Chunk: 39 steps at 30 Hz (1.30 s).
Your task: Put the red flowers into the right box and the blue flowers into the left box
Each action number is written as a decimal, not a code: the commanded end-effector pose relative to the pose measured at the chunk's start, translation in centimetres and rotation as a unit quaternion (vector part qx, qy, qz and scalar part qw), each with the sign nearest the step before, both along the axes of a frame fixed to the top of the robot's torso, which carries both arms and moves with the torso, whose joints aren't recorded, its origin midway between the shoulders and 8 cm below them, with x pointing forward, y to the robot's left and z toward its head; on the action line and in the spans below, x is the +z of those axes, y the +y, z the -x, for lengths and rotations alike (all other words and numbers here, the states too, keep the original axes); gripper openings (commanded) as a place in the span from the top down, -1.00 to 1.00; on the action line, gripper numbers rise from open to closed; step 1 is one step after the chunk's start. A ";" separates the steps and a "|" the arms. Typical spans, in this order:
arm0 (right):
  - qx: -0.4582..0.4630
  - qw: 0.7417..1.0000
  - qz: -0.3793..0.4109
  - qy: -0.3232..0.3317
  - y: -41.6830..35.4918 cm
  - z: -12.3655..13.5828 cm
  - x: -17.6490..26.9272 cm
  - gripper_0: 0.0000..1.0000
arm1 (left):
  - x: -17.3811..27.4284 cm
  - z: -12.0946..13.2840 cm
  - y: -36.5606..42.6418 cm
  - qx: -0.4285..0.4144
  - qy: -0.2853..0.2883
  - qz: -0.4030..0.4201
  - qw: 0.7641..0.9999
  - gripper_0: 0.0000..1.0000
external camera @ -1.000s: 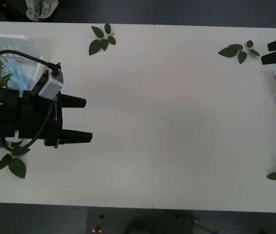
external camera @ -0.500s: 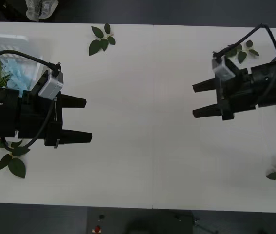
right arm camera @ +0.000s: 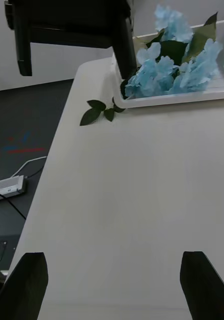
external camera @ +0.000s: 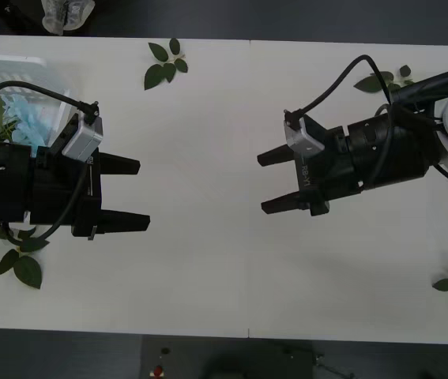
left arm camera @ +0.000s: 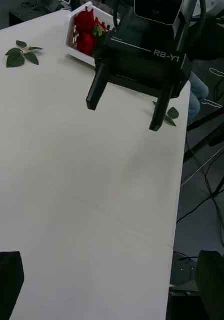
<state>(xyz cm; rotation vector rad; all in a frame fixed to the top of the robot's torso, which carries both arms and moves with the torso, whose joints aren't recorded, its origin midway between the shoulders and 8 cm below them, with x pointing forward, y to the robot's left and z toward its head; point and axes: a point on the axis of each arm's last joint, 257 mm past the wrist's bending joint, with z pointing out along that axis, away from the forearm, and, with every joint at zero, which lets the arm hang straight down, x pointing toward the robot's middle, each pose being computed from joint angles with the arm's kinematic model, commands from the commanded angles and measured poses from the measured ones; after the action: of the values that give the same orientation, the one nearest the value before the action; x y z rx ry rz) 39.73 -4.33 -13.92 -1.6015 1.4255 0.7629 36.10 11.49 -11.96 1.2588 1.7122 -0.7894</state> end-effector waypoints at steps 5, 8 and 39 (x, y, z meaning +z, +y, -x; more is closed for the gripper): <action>-0.026 0.999 -0.014 -0.020 2.7 -1.4 0.5 -0.55 | 0.4 0.3 0.3 -0.007 -0.022 -0.010 1.000 -1.00; -0.029 0.999 -0.011 -0.024 2.9 -1.6 0.5 -0.55 | 0.4 0.3 0.3 -0.007 -0.022 -0.010 1.000 -1.00; -0.032 0.999 -0.007 -0.028 2.7 -1.9 0.4 -1.00 | 0.4 0.3 0.3 -0.007 -0.022 -0.010 1.000 -1.00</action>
<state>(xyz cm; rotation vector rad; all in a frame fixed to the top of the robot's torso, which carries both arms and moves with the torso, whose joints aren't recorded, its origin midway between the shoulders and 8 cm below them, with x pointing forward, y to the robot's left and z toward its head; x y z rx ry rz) 41.54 -1.65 -14.95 -1.5438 1.4356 0.6973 36.10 11.49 -11.96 1.2588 1.7122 -0.7894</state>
